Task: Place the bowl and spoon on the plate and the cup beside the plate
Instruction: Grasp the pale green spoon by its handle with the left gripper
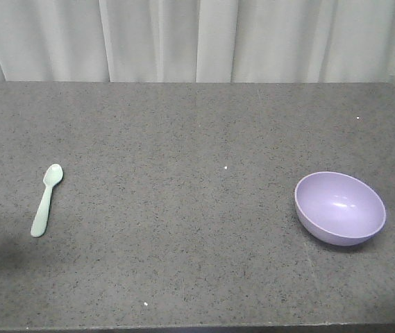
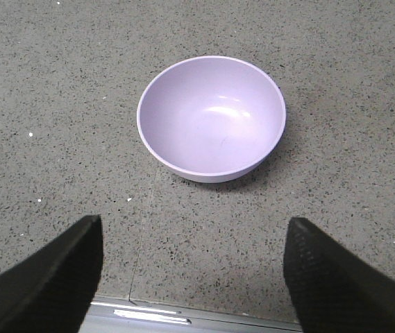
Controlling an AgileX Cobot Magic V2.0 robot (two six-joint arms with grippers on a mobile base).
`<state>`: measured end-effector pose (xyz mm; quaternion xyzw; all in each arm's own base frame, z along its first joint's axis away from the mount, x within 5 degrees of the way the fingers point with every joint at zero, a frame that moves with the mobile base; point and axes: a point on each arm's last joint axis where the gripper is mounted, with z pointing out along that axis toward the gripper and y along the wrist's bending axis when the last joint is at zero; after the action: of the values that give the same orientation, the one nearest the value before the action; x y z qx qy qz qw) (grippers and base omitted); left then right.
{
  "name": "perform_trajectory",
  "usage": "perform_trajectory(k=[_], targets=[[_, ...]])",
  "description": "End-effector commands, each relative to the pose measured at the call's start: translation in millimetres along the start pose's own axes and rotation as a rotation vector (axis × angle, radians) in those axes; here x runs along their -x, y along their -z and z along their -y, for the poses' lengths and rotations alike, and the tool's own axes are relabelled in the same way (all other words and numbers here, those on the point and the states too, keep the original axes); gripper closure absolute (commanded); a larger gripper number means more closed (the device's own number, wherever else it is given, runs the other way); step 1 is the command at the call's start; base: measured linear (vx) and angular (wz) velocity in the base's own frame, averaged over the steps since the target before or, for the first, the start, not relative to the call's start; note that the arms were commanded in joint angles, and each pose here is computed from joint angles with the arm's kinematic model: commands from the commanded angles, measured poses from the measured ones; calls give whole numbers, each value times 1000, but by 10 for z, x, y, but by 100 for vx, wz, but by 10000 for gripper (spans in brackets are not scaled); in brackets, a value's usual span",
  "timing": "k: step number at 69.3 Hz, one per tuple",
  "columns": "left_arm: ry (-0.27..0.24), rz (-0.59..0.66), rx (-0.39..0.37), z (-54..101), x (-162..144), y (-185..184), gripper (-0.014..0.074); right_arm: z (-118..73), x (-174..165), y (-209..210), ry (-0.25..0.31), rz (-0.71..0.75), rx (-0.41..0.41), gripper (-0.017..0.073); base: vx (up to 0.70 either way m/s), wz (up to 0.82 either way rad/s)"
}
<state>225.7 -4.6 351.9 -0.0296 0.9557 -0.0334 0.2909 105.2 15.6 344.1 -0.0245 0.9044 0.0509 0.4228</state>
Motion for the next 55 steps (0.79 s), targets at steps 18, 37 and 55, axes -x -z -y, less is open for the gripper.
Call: perform_trajectory(k=[18,37,55], targets=[[-55,1,-47,201,458,-612,71,-1,141,56,15,91,-4,25,0,0],[-109,-74,-6,323,643,-1036,71,-2,141,56,14,91,-3,25,0,0],[-97,-113,40,290,641,-1368,71,-3,140,56,12,90,-1,25,0,0]])
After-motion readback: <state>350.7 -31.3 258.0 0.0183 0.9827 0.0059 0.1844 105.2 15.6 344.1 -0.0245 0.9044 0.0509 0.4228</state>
